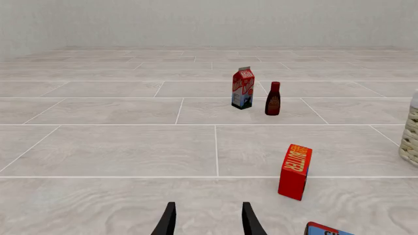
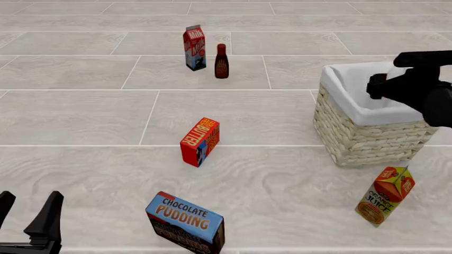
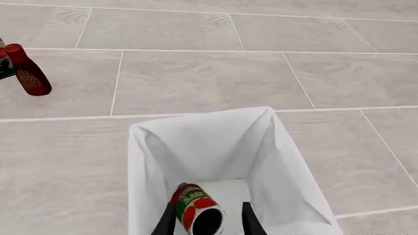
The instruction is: Pick the tomato sauce and place it in the basket.
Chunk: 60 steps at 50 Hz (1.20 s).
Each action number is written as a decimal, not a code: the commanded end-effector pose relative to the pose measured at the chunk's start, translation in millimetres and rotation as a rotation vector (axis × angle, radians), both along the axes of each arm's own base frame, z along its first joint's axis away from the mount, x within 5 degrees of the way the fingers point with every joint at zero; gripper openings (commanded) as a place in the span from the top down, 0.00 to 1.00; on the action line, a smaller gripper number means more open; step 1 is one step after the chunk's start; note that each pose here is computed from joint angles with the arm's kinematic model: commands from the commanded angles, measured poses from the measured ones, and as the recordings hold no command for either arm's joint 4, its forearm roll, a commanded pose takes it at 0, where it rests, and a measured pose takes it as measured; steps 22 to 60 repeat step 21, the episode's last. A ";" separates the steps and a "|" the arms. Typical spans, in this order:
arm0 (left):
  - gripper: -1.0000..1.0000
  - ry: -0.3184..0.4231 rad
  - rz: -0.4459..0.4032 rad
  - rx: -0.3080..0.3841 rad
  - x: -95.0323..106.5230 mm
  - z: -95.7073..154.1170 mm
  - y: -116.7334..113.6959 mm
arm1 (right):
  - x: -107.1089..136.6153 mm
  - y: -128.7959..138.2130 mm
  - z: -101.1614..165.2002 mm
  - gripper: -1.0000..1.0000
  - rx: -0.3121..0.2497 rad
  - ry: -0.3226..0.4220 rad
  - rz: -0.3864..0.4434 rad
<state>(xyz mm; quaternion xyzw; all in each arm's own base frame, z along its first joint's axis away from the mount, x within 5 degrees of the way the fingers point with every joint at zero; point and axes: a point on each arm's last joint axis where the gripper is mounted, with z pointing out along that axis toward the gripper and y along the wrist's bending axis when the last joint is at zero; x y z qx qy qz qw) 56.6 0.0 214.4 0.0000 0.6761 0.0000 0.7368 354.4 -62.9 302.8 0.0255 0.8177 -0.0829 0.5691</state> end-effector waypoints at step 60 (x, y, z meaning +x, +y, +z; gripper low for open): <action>0.00 0.000 0.000 0.000 0.0 0.0 0.0 | -5.5 0.2 11.3 0.00 0.007 -0.024 -0.006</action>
